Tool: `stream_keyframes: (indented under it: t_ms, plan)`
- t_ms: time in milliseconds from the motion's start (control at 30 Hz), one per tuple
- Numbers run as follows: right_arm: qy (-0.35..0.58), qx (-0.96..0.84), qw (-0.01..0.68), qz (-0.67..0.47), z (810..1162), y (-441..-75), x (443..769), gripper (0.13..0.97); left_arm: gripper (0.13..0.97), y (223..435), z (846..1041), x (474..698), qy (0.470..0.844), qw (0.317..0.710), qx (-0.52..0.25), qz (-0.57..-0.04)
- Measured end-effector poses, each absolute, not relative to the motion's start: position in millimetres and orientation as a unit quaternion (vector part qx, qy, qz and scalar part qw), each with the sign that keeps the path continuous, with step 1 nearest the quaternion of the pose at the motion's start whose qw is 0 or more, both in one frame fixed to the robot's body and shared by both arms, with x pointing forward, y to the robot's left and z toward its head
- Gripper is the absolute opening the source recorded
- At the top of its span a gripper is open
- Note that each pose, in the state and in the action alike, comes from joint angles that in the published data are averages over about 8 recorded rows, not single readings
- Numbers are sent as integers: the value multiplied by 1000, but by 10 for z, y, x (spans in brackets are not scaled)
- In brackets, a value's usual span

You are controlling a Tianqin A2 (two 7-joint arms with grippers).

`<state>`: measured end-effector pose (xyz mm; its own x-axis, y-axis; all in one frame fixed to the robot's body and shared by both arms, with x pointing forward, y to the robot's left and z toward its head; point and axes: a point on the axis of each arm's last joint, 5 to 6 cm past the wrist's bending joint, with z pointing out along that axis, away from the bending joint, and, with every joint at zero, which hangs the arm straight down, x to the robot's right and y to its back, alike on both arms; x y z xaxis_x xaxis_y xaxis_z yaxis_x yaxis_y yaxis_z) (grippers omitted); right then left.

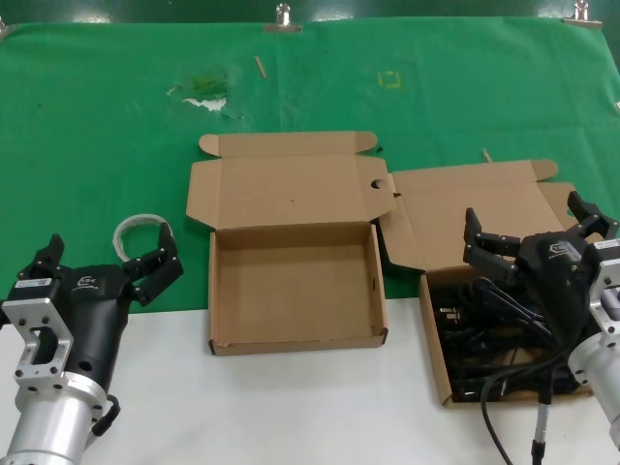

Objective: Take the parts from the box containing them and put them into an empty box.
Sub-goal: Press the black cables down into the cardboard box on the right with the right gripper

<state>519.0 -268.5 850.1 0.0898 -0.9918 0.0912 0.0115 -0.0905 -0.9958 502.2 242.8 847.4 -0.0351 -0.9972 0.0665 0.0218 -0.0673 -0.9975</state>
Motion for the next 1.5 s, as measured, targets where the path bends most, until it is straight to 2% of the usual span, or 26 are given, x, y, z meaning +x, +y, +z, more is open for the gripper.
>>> stream_keyframes:
  t_ms: [400,700,1000,1267,1300,1500]
  plan:
    - [452,-542,501,-501,8501,-2685,5190,966,966,2428,8474,5022,486,480,-502,-531]
    - [453,-543,501,-498,8509,-2703,5181,966,929,2428,8474,5022,486,480,-502,-531]
    - [453,-559,496,-486,8501,-2814,5145,966,826,2422,8473,5022,485,480,-503,-531]
    - [441,-585,479,-484,8444,-2986,5128,966,656,2421,8473,5022,485,479,-503,-531]
    - [438,-588,477,-485,8448,-3011,5139,966,656,2421,8473,5022,485,479,-503,-531]
    - [409,-604,468,-499,8579,-3181,5273,966,495,2421,8473,5022,485,479,-503,-531]
